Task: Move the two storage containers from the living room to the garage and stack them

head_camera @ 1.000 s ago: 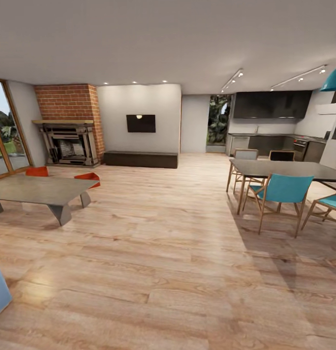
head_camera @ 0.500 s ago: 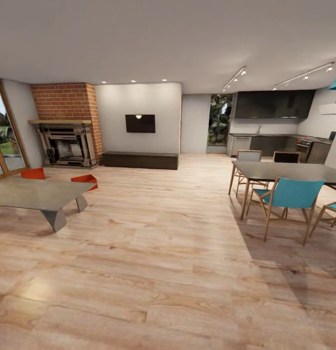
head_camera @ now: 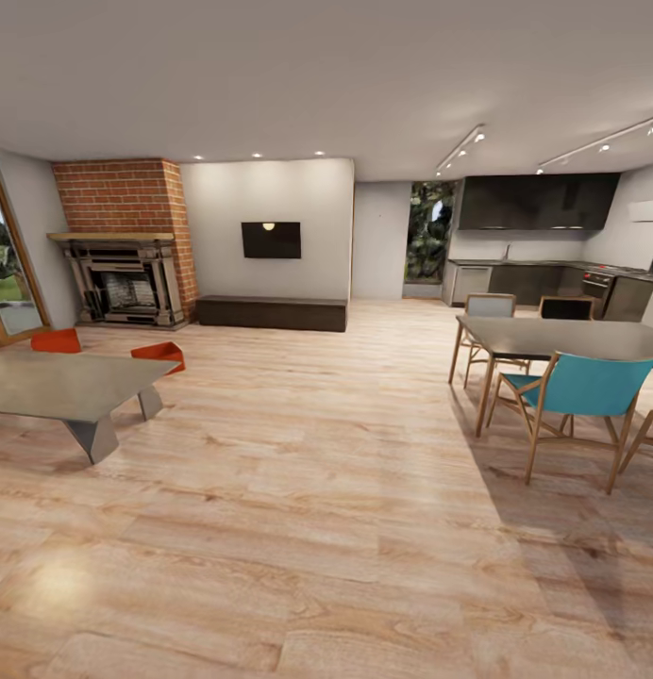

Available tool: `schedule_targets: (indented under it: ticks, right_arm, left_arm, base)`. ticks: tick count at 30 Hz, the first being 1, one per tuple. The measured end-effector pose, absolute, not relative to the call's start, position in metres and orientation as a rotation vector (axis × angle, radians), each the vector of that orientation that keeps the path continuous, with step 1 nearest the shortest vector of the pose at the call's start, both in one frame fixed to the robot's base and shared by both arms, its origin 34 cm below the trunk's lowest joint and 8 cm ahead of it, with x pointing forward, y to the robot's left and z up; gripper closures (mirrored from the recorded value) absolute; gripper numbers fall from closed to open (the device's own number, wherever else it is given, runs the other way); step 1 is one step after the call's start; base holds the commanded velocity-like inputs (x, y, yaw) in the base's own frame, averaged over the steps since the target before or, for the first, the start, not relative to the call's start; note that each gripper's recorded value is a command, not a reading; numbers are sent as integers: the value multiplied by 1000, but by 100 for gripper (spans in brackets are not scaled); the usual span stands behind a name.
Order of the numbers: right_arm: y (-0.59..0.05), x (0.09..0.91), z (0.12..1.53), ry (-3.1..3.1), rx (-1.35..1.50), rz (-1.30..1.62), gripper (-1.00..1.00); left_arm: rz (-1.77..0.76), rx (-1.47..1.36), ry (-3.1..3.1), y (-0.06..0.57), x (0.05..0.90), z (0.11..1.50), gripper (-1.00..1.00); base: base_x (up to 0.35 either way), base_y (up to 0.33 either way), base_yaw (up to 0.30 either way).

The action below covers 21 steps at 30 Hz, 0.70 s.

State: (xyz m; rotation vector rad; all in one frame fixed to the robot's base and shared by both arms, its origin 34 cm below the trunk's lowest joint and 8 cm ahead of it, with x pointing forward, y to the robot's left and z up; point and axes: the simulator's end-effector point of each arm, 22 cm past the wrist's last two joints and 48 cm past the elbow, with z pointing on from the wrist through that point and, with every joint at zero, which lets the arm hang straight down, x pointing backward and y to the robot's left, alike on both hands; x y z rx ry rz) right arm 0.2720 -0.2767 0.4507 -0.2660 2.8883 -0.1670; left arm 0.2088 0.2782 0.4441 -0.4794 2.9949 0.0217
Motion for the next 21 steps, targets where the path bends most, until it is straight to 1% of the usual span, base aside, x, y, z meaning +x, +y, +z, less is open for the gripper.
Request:
schedule_targets:
  ticks: [21]
  right_arm:
    - [-276, 272, 451, 2887, -270, -166, -100]
  left_arm:
    - [25, -481, 2994, 280, 209, 444, -100]
  base:
    - [334, 0, 0]
